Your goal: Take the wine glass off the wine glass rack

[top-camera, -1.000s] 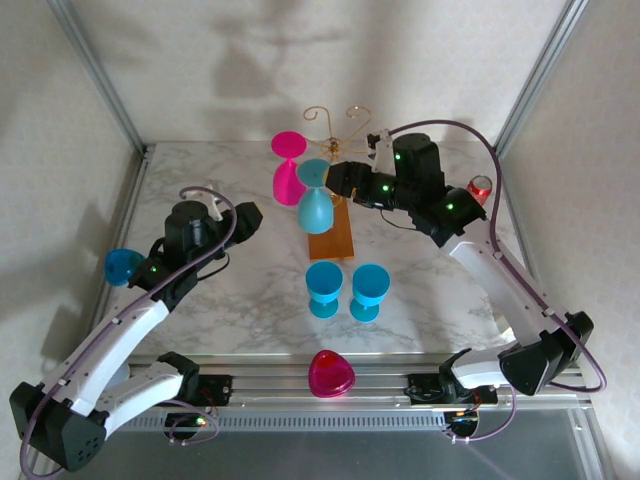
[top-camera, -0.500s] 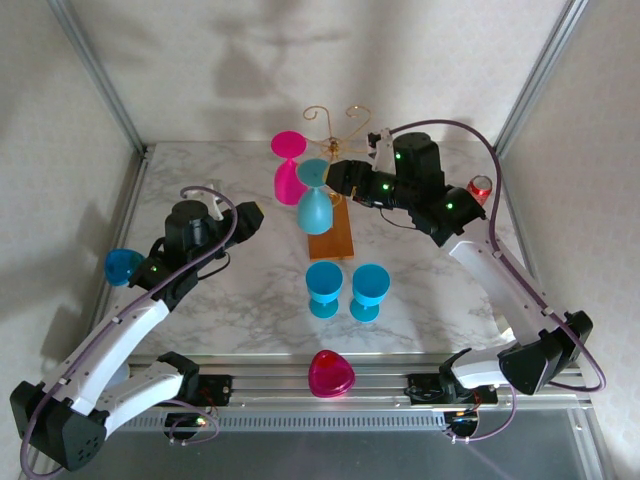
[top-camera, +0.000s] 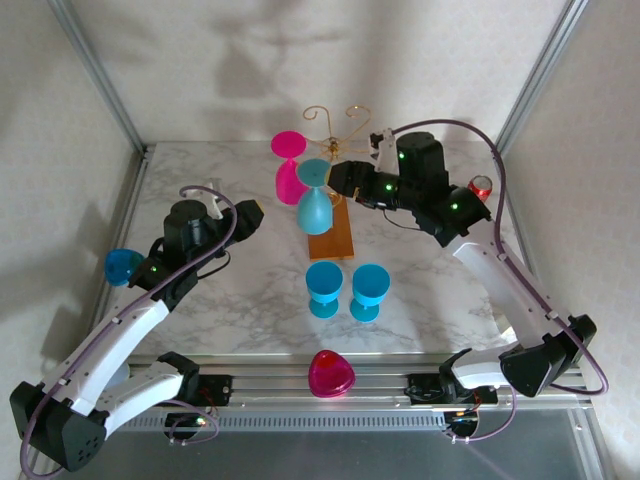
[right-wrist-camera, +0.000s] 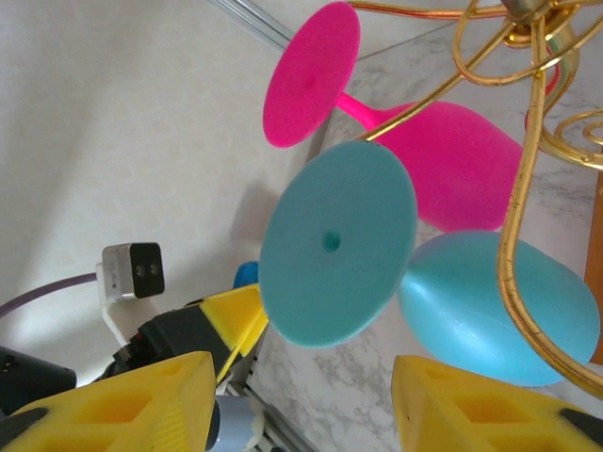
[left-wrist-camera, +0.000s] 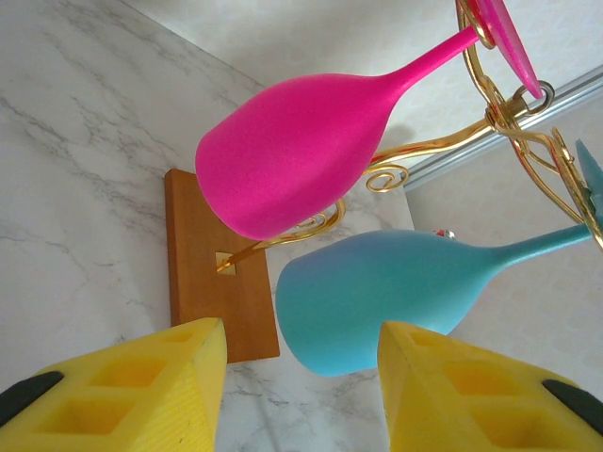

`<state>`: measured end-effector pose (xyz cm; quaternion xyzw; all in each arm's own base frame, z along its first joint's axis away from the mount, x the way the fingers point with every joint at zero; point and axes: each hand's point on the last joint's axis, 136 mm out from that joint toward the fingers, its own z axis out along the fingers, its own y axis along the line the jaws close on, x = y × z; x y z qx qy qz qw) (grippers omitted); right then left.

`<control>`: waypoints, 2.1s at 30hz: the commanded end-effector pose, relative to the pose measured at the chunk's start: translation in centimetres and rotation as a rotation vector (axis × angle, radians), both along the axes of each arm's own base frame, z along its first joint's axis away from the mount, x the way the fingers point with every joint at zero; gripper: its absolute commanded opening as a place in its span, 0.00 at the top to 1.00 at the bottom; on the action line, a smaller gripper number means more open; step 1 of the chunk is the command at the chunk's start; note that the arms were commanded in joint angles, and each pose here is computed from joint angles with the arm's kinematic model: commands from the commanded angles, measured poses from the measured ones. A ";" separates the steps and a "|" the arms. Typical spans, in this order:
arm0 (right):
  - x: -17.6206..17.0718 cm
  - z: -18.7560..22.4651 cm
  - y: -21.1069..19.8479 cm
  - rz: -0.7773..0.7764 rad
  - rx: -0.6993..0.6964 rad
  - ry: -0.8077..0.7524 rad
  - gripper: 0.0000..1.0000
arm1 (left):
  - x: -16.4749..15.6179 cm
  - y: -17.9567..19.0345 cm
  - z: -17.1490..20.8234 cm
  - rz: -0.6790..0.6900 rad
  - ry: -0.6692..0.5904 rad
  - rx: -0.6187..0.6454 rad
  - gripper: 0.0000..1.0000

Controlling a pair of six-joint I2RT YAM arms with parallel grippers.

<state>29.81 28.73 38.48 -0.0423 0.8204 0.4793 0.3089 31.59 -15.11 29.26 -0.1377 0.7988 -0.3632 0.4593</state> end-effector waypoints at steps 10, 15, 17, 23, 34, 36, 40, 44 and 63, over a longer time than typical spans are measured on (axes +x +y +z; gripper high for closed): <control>-0.9 5.7 -0.3 0.051 -0.010 -0.101 0.47 | -0.3 0.5 1.4 0.010 -0.044 -0.023 0.54; 0.6 5.4 0.5 0.076 -0.082 -0.112 0.47 | -0.3 0.6 1.6 0.018 -0.049 -0.024 0.54; 1.4 5.0 0.7 0.072 -0.111 -0.113 0.46 | -0.3 0.7 1.7 0.022 -0.051 -0.026 0.54; 3.0 3.3 0.7 0.072 -0.166 -0.095 0.45 | -0.3 0.9 1.7 0.033 -0.052 -0.018 0.54; 4.3 2.0 0.5 0.065 -0.207 -0.080 0.43 | -0.2 1.0 1.4 0.038 -0.046 -0.021 0.54; 4.4 1.9 0.6 0.069 -0.211 -0.079 0.43 | -0.2 1.0 1.4 0.038 -0.045 -0.022 0.54; 4.6 1.4 0.7 0.075 -0.224 -0.068 0.43 | -0.3 1.1 1.3 0.041 -0.043 -0.019 0.54; 5.0 0.9 0.8 0.075 -0.241 -0.066 0.42 | -0.3 1.2 1.3 0.046 -0.045 -0.018 0.54; 5.4 -0.1 1.7 0.110 -0.240 -0.035 0.43 | -0.5 1.6 1.0 0.059 -0.042 -0.007 0.54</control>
